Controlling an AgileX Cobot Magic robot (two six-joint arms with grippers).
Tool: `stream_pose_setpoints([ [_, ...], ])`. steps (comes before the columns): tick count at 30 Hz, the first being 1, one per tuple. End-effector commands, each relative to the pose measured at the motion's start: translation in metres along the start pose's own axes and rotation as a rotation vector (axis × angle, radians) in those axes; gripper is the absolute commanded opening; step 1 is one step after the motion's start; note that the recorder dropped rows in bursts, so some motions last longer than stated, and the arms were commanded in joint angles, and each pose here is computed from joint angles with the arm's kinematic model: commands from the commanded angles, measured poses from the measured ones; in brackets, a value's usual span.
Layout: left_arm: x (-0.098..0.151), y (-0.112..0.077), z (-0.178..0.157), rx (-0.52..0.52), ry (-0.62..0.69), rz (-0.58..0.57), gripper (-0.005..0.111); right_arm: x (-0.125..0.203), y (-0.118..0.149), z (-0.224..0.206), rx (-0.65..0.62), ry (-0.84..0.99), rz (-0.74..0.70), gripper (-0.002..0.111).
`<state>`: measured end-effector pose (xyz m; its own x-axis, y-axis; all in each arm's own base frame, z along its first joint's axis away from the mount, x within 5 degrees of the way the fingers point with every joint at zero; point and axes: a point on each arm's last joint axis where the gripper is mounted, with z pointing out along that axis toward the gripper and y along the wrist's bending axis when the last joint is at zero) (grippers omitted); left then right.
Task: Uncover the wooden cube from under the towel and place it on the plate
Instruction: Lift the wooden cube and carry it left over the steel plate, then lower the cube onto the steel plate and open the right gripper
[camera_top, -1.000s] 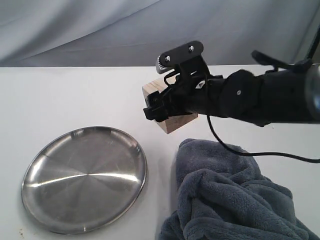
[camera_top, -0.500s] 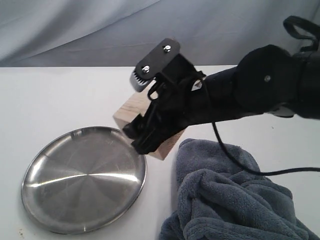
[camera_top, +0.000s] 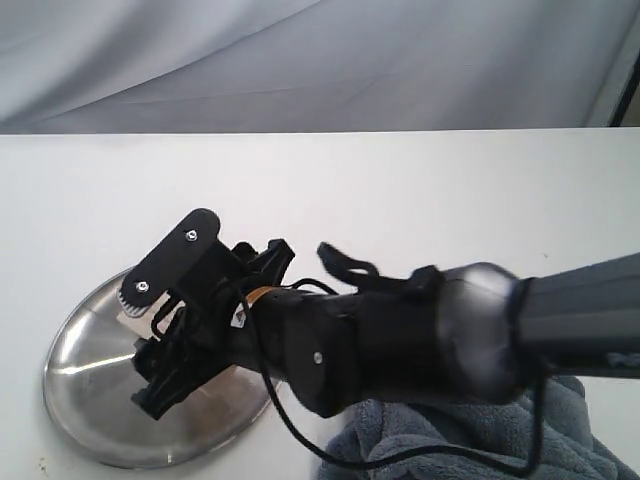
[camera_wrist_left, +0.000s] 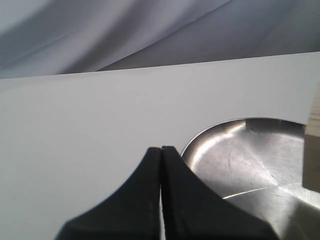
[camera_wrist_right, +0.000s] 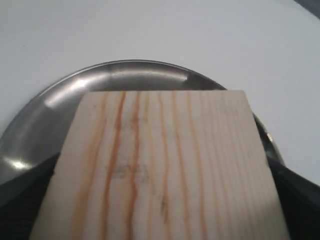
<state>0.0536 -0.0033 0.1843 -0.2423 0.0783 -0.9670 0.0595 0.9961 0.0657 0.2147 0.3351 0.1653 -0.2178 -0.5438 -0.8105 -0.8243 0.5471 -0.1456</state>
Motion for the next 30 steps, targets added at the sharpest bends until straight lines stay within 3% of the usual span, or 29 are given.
stream_pose_setpoints([
  [1, 0.000, 0.000, 0.000, -0.001, -0.012, -0.005, 0.001, -0.016, 0.005, 0.029, 0.004, -0.094, 0.114, 0.000],
  [9, 0.000, 0.000, 0.000, -0.001, -0.012, -0.005, 0.001, -0.027, 0.011, 0.071, -0.009, -0.130, 0.147, 0.000],
  [19, 0.000, 0.000, 0.000, -0.001, -0.012, -0.005, 0.001, -0.022, 0.008, 0.075, -0.004, -0.102, 0.042, 0.000],
  [27, 0.000, 0.000, 0.000, -0.001, -0.012, -0.005, 0.001, -0.012, -0.020, 0.077, 0.039, -0.029, 0.226, 0.000],
  [30, 0.000, 0.000, 0.000, -0.001, -0.012, -0.005, 0.001, -0.010, -0.020, 0.077, 0.030, -0.012, 0.235, 0.000],
])
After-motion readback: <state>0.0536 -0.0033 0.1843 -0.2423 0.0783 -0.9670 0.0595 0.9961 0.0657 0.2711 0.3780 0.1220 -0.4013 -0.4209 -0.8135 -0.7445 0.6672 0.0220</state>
